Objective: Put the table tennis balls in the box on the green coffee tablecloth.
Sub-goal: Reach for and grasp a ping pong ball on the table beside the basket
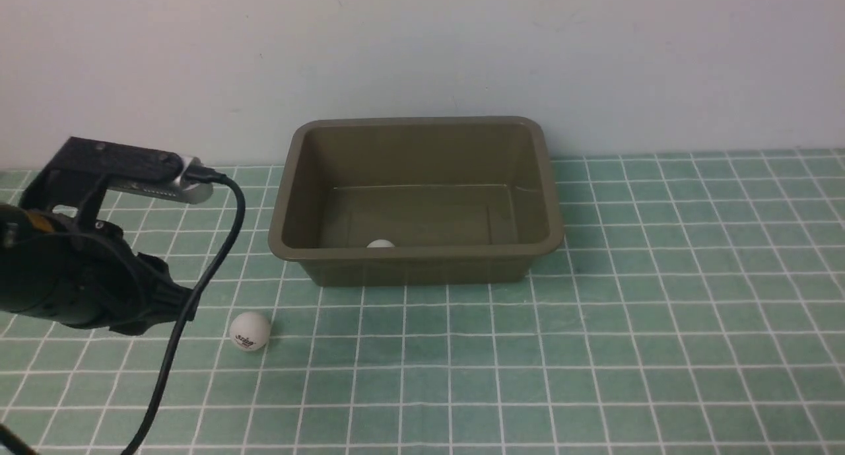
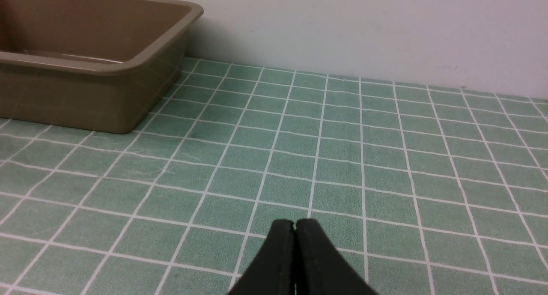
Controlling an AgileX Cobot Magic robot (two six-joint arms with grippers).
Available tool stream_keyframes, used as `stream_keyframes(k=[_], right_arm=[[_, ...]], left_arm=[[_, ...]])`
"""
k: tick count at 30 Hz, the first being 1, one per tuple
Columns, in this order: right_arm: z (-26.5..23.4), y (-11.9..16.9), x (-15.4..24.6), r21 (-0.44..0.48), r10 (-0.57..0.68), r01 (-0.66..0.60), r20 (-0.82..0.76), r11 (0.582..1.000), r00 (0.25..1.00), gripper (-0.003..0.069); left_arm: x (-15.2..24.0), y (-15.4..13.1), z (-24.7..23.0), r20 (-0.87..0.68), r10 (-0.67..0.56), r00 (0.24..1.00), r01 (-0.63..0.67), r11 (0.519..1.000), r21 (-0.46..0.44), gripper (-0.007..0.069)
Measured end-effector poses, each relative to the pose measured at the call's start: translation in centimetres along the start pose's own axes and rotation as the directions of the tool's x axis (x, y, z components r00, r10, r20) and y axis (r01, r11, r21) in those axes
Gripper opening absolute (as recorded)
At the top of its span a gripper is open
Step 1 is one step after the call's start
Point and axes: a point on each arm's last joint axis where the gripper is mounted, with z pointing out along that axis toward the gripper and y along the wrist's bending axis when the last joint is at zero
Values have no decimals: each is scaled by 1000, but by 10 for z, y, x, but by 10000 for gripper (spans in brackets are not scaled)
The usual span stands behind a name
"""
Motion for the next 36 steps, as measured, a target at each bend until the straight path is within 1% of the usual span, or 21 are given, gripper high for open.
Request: stream_keyframes(k=[3,14,18,23,26,32,36], right_arm=[[0,0,0,0,0,0,0,1000,1000,-18],[0,0,0,0,0,0,0,1000,1000,-18],[0,0,0,0,0,0,0,1000,1000,-18],[0,0,0,0,0,0,0,1000,1000,-18],[0,0,0,0,0,0,0,1000,1000,-18],[0,0,0,0,0,0,0,1000,1000,-18],[0,0,0,0,0,0,0,1000,1000,-18]], left_arm=[[-8,1,10,-15,6,1000,-6,1000,23,283],[-33,8,40,-58,36,998,-34,999,40,372],[-42,13,61,-82,29,996,-26,999,41,419],[-41,18,88,-133,25,991,-19,999,45,469],[-39,19,104,-150,17,989,-9,998,58,482],[-34,19,127,-180,20,983,0,994,106,482],[-32,20,138,-183,17,983,4,994,112,482]])
